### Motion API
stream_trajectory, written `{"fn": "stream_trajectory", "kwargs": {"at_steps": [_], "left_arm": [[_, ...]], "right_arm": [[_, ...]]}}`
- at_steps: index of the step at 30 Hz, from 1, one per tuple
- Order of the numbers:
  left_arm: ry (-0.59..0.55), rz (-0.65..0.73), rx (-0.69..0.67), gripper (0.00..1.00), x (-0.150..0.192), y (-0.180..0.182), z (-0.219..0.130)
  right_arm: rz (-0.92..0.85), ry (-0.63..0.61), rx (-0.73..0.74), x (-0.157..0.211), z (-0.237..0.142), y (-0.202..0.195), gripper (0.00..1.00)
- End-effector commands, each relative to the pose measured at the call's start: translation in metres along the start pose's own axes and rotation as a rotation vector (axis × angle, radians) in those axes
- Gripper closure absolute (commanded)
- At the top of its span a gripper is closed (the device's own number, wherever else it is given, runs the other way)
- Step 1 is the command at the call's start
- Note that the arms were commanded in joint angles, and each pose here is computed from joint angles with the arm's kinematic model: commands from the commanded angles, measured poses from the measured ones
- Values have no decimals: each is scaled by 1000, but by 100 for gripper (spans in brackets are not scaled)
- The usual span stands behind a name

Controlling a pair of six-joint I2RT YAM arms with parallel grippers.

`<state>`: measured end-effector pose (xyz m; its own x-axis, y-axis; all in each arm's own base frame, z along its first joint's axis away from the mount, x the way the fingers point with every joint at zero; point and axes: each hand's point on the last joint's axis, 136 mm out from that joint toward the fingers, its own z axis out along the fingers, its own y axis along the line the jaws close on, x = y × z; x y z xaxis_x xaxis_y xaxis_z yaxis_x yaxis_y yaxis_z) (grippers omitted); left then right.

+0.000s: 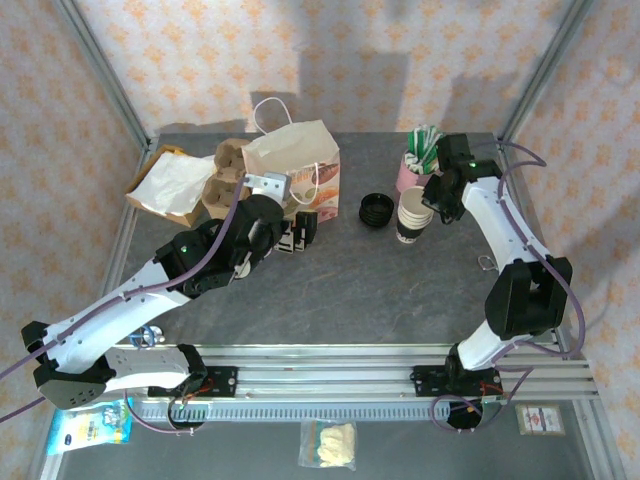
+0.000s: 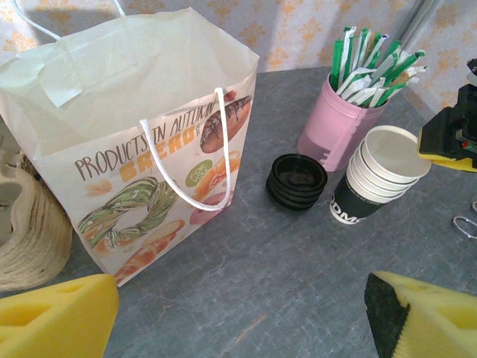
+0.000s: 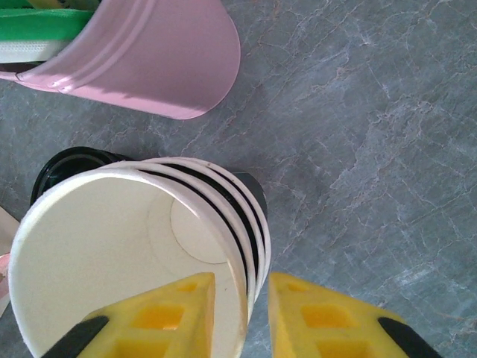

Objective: Pack the takeout coffee

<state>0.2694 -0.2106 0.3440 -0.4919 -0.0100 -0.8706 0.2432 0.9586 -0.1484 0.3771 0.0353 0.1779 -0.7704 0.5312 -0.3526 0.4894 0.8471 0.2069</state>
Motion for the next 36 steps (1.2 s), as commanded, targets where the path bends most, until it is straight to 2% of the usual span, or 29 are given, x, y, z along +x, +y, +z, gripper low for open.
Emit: {"fn": "stream_trajectory", "kwargs": {"at_steps": [1,7,20,36], "left_arm": [[-27,-2,-22,12,-3,5,-3],[-23,-6,-17,12,-1,5,-2],[-18,-19,-7,12,5,4,1],[-22,-26,-4,12,7,5,1]], "right_arm": [[1,-22,21,-3,1,-3,77],[-3,-31,22,-6,-3,-2,87],[-14,-45,25,-9,-17,-3,99],[6,-62,-18,-10,-34,1,100]]}}
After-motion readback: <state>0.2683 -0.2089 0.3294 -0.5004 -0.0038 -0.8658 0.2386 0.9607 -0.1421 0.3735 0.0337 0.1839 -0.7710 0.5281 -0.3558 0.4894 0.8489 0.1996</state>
